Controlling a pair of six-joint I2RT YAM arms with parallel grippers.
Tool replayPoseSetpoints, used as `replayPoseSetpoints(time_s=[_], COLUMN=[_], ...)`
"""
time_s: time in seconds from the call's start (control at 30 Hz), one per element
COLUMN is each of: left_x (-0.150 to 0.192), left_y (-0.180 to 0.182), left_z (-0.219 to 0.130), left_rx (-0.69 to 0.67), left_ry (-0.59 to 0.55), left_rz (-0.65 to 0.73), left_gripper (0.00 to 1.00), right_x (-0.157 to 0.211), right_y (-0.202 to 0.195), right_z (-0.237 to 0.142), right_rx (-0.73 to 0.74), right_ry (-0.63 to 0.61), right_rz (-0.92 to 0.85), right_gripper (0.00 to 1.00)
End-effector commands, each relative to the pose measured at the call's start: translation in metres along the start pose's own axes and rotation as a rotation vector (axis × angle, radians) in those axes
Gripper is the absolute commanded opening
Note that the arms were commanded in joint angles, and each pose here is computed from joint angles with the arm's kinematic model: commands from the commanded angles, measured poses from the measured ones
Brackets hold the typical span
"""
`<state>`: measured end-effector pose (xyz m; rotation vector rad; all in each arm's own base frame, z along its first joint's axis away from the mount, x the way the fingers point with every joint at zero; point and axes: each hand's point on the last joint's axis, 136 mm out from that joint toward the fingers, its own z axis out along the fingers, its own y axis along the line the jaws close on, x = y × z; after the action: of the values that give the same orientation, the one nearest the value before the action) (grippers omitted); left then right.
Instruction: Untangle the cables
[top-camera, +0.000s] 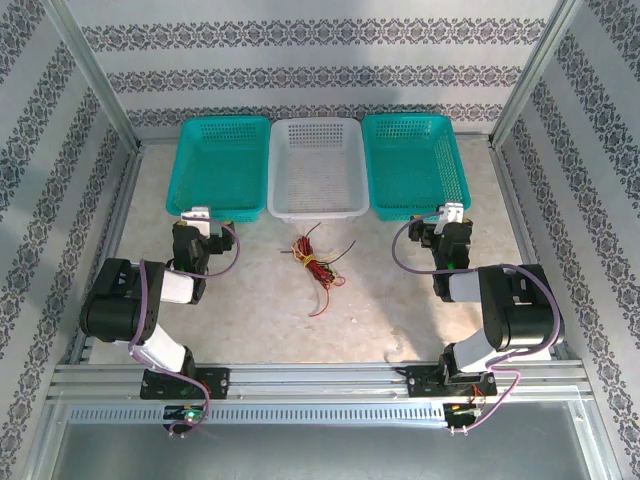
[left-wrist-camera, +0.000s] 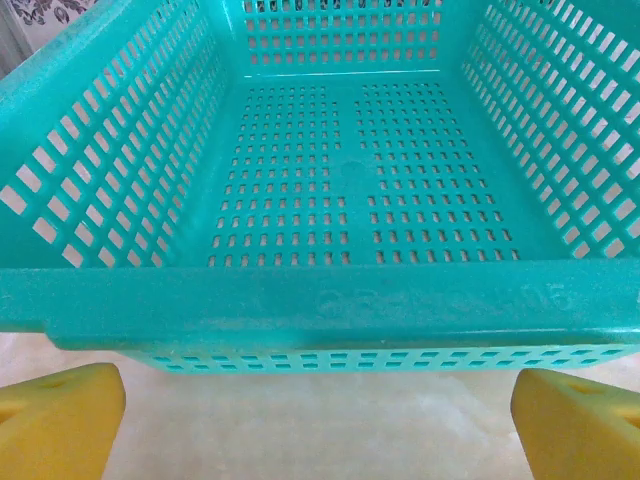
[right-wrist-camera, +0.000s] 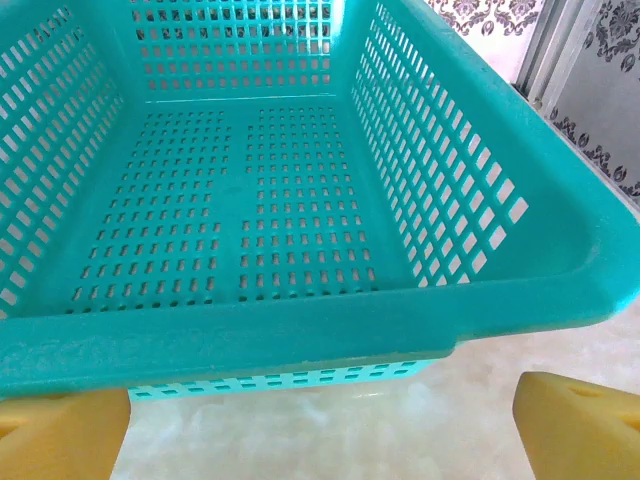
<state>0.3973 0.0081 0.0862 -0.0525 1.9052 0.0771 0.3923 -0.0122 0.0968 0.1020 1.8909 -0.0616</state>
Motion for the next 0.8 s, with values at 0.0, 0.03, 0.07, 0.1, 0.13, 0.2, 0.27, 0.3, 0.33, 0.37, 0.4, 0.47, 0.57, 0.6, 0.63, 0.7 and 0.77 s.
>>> replayPoseSetpoints(time_s=[0.0, 0.03, 0.07, 0.1, 0.13, 0.2, 0.27, 0.3, 0.33, 0.37, 0.4, 0.47, 0.57, 0.6, 0.63, 0.7, 0.77], left_x=[-0.0037, -0.003, -0.003, -0.0033, -0.0031, -0.0031, -0.0034, -0.0031, -0.003, -0.0026, -0.0019, -0.0021, -0.0024, -0.0022, -0.0022, -0.002, -0.0019], left_y=[0.0022, 0.0022, 0.0022, 0.0021, 0.0022, 0.0022, 0.0022, 0.0022, 0.0022, 0.0021, 0.0018, 0.0018, 0.0019, 0.0018, 0.0021, 0.0021, 0.0026], left_z=[0.0025, 0.0023, 0.0023, 0.0024, 0.0023, 0.0024, 0.0024, 0.0023, 0.0024, 0.0026, 0.0029, 0.0028, 0.0028, 0.0028, 0.0032, 0.0037, 0.0037], left_rx=[0.0, 0.0, 0.0, 0.001, 0.0, 0.0, 0.0, 0.0, 0.0, 0.001, 0.004, 0.006, 0.005, 0.006, 0.005, 0.014, 0.016], left_ry=[-0.004, -0.002, -0.002, -0.003, -0.002, -0.002, -0.003, -0.002, -0.002, 0.001, 0.009, 0.004, 0.003, 0.004, 0.005, 0.01, 0.015], left_rz=[0.011, 0.012, 0.012, 0.012, 0.012, 0.012, 0.012, 0.012, 0.012, 0.011, 0.007, 0.007, 0.006, 0.007, 0.007, 0.001, -0.002], left_gripper=[0.99, 0.99, 0.99, 0.99, 0.99, 0.99, 0.99, 0.99, 0.99, 0.99, 0.99, 0.99, 0.99, 0.99, 0.99, 0.99, 0.99], right_x=[-0.0108, -0.0105, -0.0106, -0.0106, -0.0106, -0.0109, -0.011, -0.0107, -0.0106, -0.0106, -0.0105, -0.0106, -0.0106, -0.0102, -0.0106, -0.0105, -0.0112], right_y=[0.0063, 0.0065, 0.0064, 0.0065, 0.0064, 0.0059, 0.0058, 0.006, 0.006, 0.0061, 0.0061, 0.006, 0.0059, 0.0059, 0.0061, 0.0059, 0.0059], right_z=[0.0012, 0.0012, 0.0013, 0.0012, 0.0012, 0.0012, 0.0013, 0.0013, 0.0012, 0.0012, 0.0013, 0.0012, 0.0012, 0.0014, 0.0012, 0.0013, 0.0014], right_rx=[-0.03, -0.031, -0.031, -0.031, -0.031, -0.03, -0.034, -0.034, -0.033, -0.033, -0.033, -0.033, -0.033, -0.032, -0.033, -0.032, -0.032], right_ry=[-0.034, -0.034, -0.034, -0.034, -0.034, -0.035, -0.035, -0.034, -0.034, -0.034, -0.033, -0.034, -0.034, -0.033, -0.034, -0.033, -0.035], right_rz=[0.0, 0.0, 0.001, 0.0, 0.001, 0.001, 0.005, 0.003, 0.002, 0.003, 0.002, 0.003, 0.004, 0.003, 0.003, 0.003, 0.003], right_gripper=[0.98, 0.98, 0.98, 0.99, 0.98, 0.98, 0.98, 0.98, 0.98, 0.99, 0.98, 0.98, 0.98, 0.98, 0.98, 0.98, 0.99])
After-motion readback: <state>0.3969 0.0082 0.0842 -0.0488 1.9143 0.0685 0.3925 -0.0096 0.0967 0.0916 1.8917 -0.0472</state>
